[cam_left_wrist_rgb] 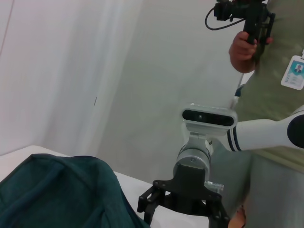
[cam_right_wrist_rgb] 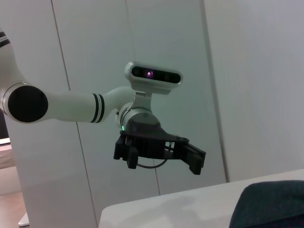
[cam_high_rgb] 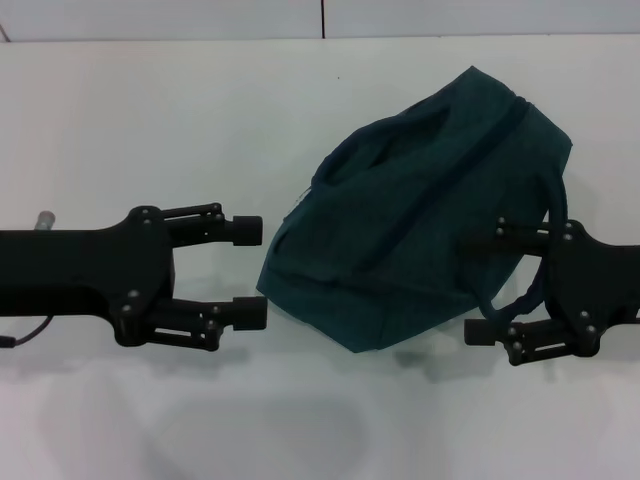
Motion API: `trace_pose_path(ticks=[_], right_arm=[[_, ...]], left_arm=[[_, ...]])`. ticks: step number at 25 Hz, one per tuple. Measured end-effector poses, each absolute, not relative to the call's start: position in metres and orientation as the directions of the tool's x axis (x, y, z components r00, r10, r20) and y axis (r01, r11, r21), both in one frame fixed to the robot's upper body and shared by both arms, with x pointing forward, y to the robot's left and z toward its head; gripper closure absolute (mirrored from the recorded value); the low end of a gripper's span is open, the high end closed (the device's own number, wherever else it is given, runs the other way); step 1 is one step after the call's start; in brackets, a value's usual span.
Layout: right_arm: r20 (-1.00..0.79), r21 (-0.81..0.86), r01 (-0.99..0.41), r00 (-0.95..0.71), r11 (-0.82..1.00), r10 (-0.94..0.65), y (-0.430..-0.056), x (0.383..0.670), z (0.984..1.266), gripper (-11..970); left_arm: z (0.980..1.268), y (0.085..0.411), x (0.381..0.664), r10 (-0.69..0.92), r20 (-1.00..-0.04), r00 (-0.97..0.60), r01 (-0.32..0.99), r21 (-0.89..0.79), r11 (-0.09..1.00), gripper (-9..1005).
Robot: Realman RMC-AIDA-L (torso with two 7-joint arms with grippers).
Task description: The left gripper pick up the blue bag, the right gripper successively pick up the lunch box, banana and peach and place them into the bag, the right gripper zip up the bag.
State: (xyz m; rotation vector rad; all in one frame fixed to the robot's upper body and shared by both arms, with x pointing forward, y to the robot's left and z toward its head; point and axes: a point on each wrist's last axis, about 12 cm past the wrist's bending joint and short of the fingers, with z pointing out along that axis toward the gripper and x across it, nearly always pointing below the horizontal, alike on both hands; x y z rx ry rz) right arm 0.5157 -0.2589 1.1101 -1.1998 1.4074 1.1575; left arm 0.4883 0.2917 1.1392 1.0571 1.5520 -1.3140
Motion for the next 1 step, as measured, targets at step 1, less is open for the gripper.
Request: trace_pose_path(ticks=[1], right_arm=[[-0.988, 0.088, -0.993, -0.098, 0.082, -0.123, -0.2588, 0.5159, 1.1102, 73]], left_arm=[[1.1390, 0.2917, 0.4882, 0.088, -0.947, -0.307, 0.949, -0.299, 0.101, 103]])
